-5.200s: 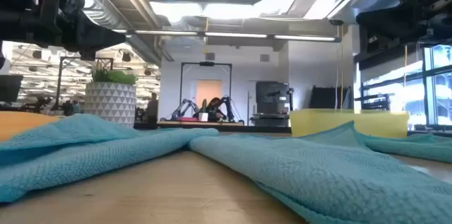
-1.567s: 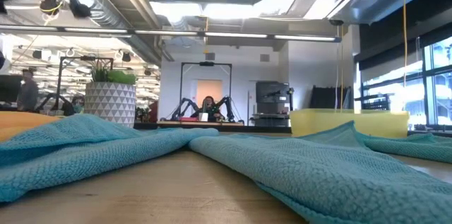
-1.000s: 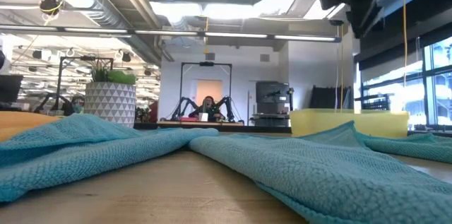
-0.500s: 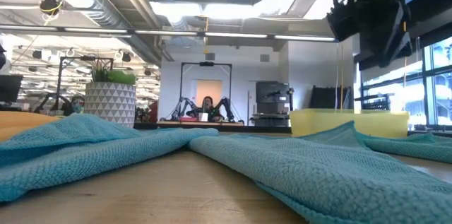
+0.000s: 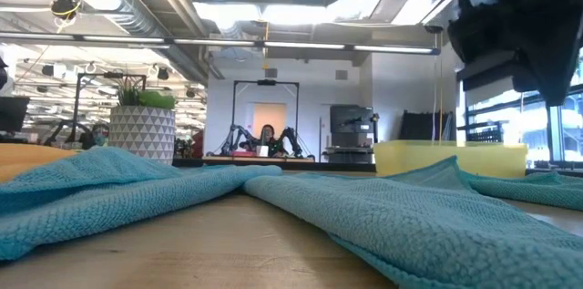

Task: Fold microfiber towels
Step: Fold the right blue microfiber towel

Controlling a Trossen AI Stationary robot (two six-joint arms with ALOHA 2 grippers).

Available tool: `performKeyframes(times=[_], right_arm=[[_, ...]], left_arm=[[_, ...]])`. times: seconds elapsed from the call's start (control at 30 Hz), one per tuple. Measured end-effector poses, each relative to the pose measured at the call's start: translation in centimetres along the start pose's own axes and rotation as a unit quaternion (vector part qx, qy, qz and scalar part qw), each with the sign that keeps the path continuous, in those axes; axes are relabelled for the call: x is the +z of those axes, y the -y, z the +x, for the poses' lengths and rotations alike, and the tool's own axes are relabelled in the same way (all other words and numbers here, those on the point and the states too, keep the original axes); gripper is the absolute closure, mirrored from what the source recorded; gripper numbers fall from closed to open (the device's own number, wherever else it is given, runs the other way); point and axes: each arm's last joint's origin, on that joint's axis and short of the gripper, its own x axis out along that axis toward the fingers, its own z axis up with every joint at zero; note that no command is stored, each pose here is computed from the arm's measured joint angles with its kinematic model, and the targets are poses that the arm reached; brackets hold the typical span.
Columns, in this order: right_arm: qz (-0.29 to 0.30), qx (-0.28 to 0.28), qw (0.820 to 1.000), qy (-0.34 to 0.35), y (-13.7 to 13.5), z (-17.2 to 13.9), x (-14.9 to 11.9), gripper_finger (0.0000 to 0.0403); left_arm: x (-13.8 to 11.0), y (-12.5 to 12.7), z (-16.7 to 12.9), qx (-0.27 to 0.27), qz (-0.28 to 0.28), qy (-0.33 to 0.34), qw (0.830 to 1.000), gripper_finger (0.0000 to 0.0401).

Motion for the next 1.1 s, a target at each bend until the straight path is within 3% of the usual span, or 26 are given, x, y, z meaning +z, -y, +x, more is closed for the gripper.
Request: performKeyframes(times=[0.33,0.87,1.1], right_arm=[[0.006,-0.02,1.0,0.016,-1.1,0.7,-1.1,0.0289],[-0.074,-0.044,0.993,0.084,-2.3,1.4,-1.9,0.0289],[-0.058,-0.069,0.994,0.068,-0.2,3.4,-2.4,0.0289]], left_arm=[[0.0,0.0,0.0,0.002,-0.006,-0.001,1.0,0.0401],[-0.1,-0.1,0.0,0.004,-0.014,-0.003,1.0,0.0401],[-0.3,-0.1,0.0,0.009,-0.013,-0.013,1.0,0.0401]])
